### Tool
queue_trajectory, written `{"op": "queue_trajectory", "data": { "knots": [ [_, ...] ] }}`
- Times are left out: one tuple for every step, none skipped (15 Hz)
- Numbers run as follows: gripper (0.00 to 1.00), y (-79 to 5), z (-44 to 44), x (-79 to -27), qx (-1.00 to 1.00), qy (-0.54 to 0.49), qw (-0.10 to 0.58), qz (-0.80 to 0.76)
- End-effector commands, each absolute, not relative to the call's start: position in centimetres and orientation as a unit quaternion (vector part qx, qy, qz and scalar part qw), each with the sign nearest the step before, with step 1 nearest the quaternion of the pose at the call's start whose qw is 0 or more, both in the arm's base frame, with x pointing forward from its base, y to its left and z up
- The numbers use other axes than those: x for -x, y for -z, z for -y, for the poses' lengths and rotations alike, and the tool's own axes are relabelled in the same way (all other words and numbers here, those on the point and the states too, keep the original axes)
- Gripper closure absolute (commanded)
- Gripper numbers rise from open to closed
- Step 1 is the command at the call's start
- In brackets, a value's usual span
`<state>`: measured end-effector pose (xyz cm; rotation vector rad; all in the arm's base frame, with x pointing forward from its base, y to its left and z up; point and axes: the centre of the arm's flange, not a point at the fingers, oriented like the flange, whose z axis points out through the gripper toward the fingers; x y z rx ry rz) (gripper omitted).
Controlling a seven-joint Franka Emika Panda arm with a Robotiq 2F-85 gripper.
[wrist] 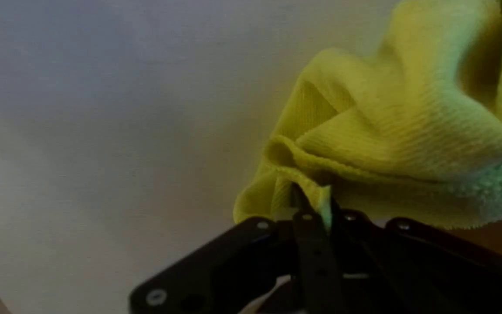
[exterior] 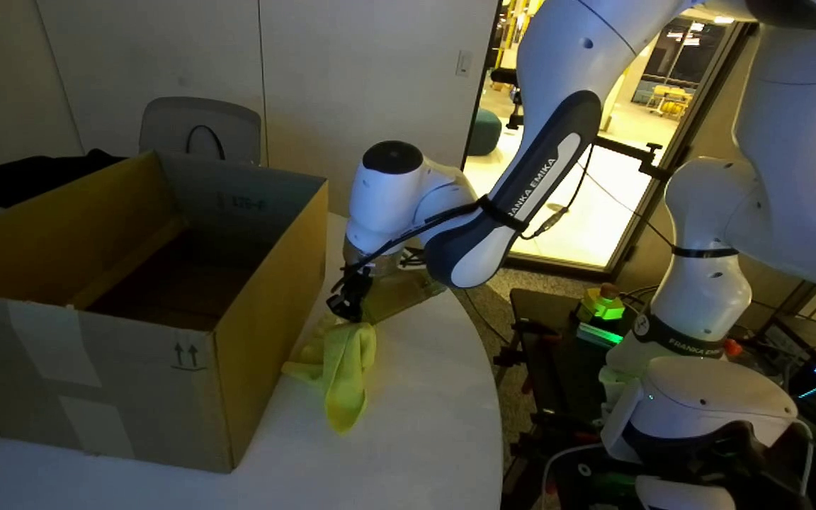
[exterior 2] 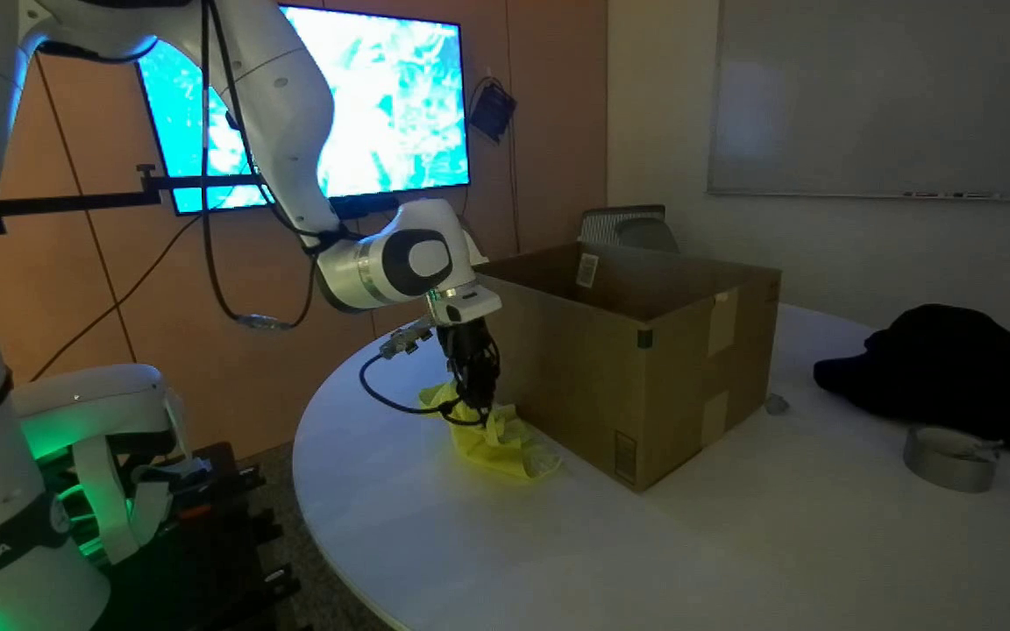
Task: Put the marker on the yellow crop, wrap the marker up with the yellow cloth and put them in the box
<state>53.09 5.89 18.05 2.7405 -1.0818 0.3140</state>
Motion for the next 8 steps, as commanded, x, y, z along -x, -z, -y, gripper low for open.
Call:
{"op": "queue_trajectory", "data": {
  "knots": [
    [0.97, -17.04, -5.59, -53.35, -0.894, -0.082, 0.117, 0.424],
    [0.97, -16.72, -5.37, -53.19, -0.890, -0.072, 0.120, 0.435],
    [0.96, -16.44, -5.22, -53.02, -0.885, -0.065, 0.124, 0.443],
    [0.71, -16.36, -5.16, -52.88, -0.884, -0.059, 0.123, 0.447],
    [0.70, -16.22, -5.16, -52.74, -0.883, -0.057, 0.122, 0.450],
    [0.64, -16.26, -5.16, -52.66, -0.882, -0.056, 0.121, 0.451],
    [0.56, -16.26, -5.22, -52.61, -0.883, -0.057, 0.117, 0.451],
    [0.49, -16.42, -5.30, -52.56, -0.883, -0.058, 0.115, 0.451]
  ]
}}
